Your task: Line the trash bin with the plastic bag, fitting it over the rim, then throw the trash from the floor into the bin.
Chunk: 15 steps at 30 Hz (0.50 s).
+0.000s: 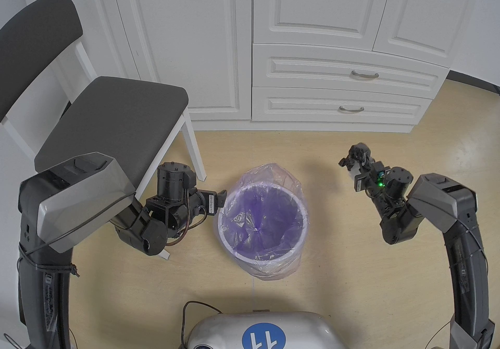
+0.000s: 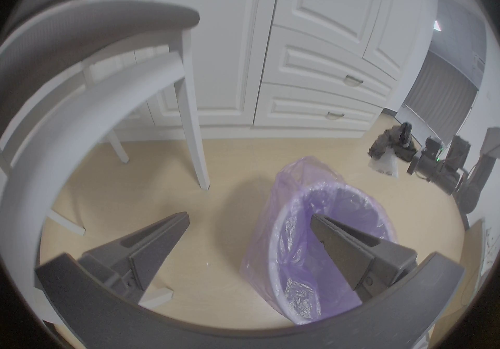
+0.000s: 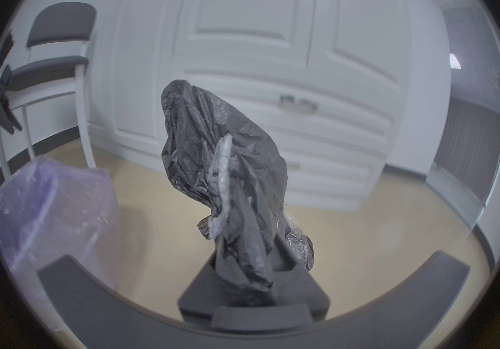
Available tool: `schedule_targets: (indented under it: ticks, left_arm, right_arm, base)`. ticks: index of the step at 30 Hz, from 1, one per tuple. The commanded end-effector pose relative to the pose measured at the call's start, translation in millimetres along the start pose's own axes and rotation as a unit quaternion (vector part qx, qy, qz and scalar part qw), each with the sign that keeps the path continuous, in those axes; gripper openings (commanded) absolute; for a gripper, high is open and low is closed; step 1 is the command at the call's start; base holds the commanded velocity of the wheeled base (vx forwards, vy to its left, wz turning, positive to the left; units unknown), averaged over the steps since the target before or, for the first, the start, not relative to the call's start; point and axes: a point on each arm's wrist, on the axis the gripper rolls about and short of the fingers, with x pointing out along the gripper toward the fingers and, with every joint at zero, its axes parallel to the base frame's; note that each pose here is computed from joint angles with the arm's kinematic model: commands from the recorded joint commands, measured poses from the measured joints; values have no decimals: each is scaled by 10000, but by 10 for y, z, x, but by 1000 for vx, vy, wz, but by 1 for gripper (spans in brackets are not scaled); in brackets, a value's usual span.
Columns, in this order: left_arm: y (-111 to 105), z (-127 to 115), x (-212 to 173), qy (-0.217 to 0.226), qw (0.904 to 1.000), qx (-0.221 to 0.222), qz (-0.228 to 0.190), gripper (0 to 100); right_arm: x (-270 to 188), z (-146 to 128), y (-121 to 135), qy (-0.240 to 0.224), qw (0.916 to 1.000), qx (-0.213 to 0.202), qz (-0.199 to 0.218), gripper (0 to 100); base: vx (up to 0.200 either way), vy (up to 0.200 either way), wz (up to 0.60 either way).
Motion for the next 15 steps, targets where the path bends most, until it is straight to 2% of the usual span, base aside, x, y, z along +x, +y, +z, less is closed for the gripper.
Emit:
schedule_targets:
  ticks: [1, 9, 11, 12, 13, 14, 15]
  left_arm:
    - [-135, 331, -509, -808, 9959, 312, -252, 100]
    - [-132, 513, -820, -1436, 9869, 690, -269, 100]
    - [-122, 584, -925, -1618, 9836, 757, -258, 100]
    - [-122, 584, -925, -1618, 9836, 757, -258, 100]
    - [-117, 664, -1033, -1791, 9805, 766, -262, 100]
    - [-117, 664, -1033, -1791, 9805, 766, -262, 100]
    - [-135, 730, -1161, -1934, 9773, 808, -298, 100]
  right_arm:
    - [-336, 1131, -222, -850, 9946, -585, 83, 0]
    - [-846, 1669, -39, -914, 9935, -518, 445, 0]
    - [-1123, 1855, 106, -918, 9922, -448, 713, 0]
    - [-1123, 1855, 106, -918, 9922, -448, 713, 0]
    - [-1339, 1956, 228, -915, 9899, -405, 1000, 0]
    - [-1339, 1956, 228, -915, 9899, -405, 1000, 0]
    - [-1509, 2021, 349, -914, 9870, -358, 1270, 0]
  base:
    - [0, 0, 0]
    - [0, 0, 0]
    - [0, 0, 0]
    - [0, 0, 0]
    - [0, 0, 0]
    - [0, 0, 0]
    - [0, 0, 0]
